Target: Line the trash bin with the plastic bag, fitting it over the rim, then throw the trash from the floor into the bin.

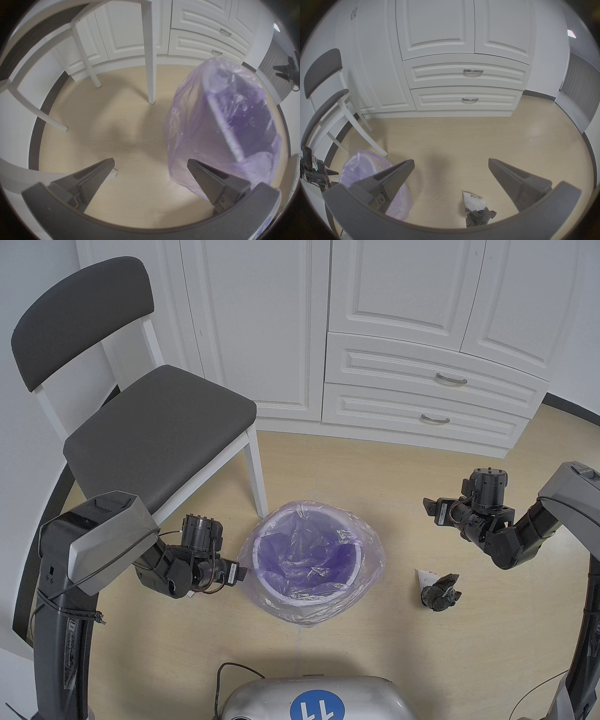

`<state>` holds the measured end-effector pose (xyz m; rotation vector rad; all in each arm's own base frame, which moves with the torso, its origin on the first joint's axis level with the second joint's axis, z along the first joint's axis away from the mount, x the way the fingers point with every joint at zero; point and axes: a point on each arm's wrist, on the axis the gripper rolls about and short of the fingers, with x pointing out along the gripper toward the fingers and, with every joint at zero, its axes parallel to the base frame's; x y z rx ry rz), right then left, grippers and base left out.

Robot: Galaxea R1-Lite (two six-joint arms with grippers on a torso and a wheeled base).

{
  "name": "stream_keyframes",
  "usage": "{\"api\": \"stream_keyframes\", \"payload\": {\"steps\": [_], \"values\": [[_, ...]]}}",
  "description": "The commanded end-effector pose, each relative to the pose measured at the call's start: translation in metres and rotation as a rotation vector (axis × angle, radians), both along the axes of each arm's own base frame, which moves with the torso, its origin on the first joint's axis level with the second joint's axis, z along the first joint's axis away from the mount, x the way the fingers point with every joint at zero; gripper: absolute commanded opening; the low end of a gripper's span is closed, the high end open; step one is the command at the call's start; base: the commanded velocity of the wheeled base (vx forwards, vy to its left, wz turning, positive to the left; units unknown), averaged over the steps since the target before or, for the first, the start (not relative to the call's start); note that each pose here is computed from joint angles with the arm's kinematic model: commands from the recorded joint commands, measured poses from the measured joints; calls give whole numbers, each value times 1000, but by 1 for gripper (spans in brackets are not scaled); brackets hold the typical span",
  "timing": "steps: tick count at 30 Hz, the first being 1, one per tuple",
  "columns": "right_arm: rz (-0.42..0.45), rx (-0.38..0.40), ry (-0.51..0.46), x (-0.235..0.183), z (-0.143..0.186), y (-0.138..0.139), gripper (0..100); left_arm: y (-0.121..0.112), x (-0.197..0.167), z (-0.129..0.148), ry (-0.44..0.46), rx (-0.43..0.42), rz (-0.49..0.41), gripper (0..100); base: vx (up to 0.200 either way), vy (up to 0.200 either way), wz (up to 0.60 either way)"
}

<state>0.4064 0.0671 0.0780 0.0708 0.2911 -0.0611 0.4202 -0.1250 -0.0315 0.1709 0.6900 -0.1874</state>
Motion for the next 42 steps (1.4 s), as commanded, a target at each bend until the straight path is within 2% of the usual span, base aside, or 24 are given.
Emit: {"api": "stream_keyframes", "payload": {"steps": [1, 4, 11, 14, 18, 29, 34, 35, 39, 42], "values": [[-22, 2, 19, 9, -13, -10, 100, 0, 16, -29, 62, 44, 13, 100, 0, 0, 0], [-22, 4, 16, 11, -13, -10, 100, -1, 19, -30, 91, 72, -12, 100, 0, 0, 0], [-24, 5, 25, 14, -18, -13, 100, -21, 44, -25, 62, 100, -39, 100, 0, 0, 0], [-27, 2, 39, 15, -24, -15, 100, -29, 56, -36, 71, 124, -30, 100, 0, 0, 0], [-32, 1, 50, 19, -30, -17, 100, -33, 66, -46, 77, 142, -16, 100, 0, 0, 0], [-33, -6, 88, 25, -51, -17, 100, -31, 65, -42, 89, 132, -7, 100, 0, 0, 0], [-27, -3, 88, 25, -51, -16, 100, -29, 64, -25, 76, 76, 36, 100, 0, 0, 0], [-14, 2, 90, 24, -51, -16, 100, -24, 60, -12, 77, 64, 48, 100, 0, 0, 0], [17, 10, 108, 23, -57, -13, 100, -9, 41, 9, 112, 46, 41, 100, 0, 0, 0], [69, 86, 135, 25, -70, -12, 100, 5, 11, 33, 117, -10, 4, 100, 0, 0, 0]]}}
